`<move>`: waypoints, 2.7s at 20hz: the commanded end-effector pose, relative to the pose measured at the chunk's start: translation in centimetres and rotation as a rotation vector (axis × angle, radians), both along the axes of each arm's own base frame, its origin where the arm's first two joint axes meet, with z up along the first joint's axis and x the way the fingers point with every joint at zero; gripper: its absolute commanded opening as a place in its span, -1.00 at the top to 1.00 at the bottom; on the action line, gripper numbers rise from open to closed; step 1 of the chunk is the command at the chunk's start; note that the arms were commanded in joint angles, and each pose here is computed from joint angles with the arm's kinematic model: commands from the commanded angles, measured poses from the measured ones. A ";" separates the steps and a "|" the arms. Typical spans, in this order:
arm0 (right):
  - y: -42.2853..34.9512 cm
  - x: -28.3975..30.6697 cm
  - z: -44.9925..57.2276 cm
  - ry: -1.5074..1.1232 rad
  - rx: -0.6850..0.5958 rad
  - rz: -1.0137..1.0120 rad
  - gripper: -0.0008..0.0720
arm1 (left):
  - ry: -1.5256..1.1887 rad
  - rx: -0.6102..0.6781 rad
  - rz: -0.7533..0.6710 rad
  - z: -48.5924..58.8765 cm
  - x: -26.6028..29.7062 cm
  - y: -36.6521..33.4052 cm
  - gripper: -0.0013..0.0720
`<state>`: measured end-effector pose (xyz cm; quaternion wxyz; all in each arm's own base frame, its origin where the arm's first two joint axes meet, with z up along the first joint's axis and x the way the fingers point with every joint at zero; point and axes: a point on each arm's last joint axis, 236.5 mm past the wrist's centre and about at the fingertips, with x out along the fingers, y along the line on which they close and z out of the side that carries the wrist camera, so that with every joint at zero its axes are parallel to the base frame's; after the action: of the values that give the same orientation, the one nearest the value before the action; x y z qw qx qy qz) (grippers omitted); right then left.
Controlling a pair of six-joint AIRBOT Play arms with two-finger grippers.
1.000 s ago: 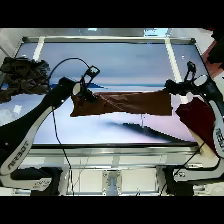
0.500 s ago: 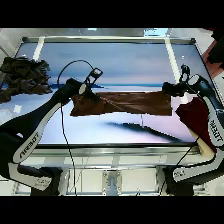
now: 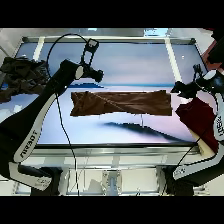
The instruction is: Fold the shirts.
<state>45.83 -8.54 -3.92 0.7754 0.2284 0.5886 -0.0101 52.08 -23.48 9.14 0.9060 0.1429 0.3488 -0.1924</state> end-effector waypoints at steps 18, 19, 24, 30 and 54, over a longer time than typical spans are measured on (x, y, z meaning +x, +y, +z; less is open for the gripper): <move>2.4 0.3 -6.3 0.006 0.425 0.032 -0.39 | 0.012 -0.298 -0.084 2.0 -0.4 -6.2 -0.93; 2.8 0.3 -6.3 0.003 0.425 0.049 -0.38 | 0.032 -0.303 -0.097 1.4 -0.7 -6.6 -0.93; 5.9 0.6 -5.5 0.001 0.469 0.112 0.46 | 0.153 -0.275 -0.148 -3.6 -2.6 -9.6 -0.24; 9.8 2.1 2.5 -0.190 0.665 0.203 0.89 | 0.333 -0.281 -0.122 -9.3 -5.3 -12.2 0.94; 41.0 3.0 21.2 -0.532 0.555 0.591 0.90 | 0.159 -0.003 0.170 7.3 -0.1 11.0 0.94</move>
<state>48.65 26.70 17.72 0.7624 0.2554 0.4127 0.4280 52.30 -19.83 12.65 0.8730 0.0742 0.4360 -0.2055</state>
